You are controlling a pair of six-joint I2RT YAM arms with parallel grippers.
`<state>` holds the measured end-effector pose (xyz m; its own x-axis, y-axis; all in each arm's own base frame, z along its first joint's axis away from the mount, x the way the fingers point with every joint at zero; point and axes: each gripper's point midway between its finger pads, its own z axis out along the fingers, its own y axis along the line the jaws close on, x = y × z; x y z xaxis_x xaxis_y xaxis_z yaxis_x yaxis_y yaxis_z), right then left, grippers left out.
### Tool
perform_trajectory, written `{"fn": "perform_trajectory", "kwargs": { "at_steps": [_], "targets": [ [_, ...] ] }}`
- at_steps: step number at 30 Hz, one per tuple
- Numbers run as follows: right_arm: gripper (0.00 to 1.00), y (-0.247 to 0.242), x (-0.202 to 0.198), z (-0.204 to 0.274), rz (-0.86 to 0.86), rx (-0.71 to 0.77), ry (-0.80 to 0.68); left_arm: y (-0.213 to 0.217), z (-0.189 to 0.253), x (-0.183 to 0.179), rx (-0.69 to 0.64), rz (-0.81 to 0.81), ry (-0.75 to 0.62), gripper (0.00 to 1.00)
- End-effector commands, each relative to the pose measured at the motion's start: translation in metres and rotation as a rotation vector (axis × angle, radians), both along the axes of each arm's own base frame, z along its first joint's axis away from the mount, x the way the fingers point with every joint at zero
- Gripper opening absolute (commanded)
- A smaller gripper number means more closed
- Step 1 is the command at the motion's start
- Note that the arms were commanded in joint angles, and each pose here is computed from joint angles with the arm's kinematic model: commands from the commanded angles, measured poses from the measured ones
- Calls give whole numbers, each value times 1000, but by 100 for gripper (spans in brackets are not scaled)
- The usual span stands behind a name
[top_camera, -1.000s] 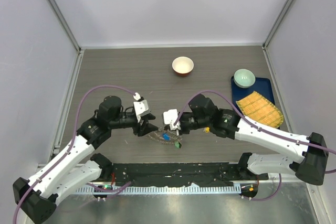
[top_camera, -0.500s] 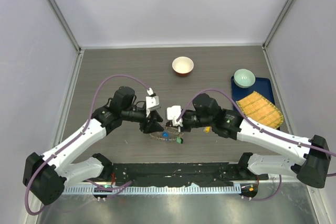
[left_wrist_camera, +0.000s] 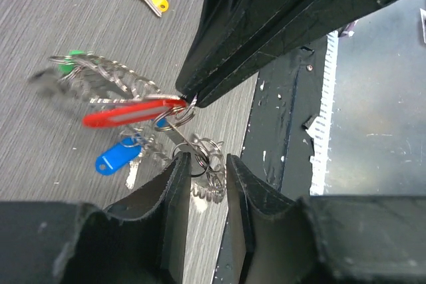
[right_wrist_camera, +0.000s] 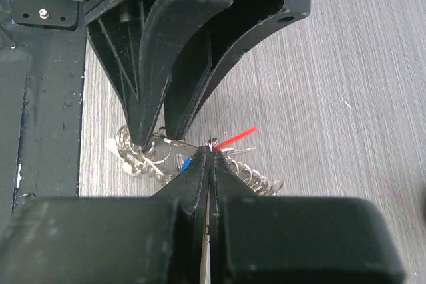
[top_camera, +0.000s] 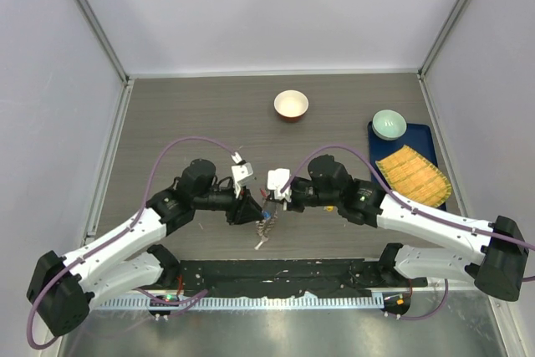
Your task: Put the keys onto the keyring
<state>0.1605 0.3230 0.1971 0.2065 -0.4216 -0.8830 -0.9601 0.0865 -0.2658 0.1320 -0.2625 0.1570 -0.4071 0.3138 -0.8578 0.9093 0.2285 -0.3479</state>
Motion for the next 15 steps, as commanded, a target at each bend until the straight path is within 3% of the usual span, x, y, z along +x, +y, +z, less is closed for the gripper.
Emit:
{"fn": "perform_trajectory", "kwargs": {
  "at_steps": [1,11,15],
  "targets": [
    [1,14,12,43,-18,147,-86,-8,7,7,-32,97,-2,31],
    [1,15,6,35,6,137,-63,-11,17,13,-174,191,-3,30],
    [1,15,2,34,30,126,-60,-7,25,20,-205,237,-48,37]
  ]
}}
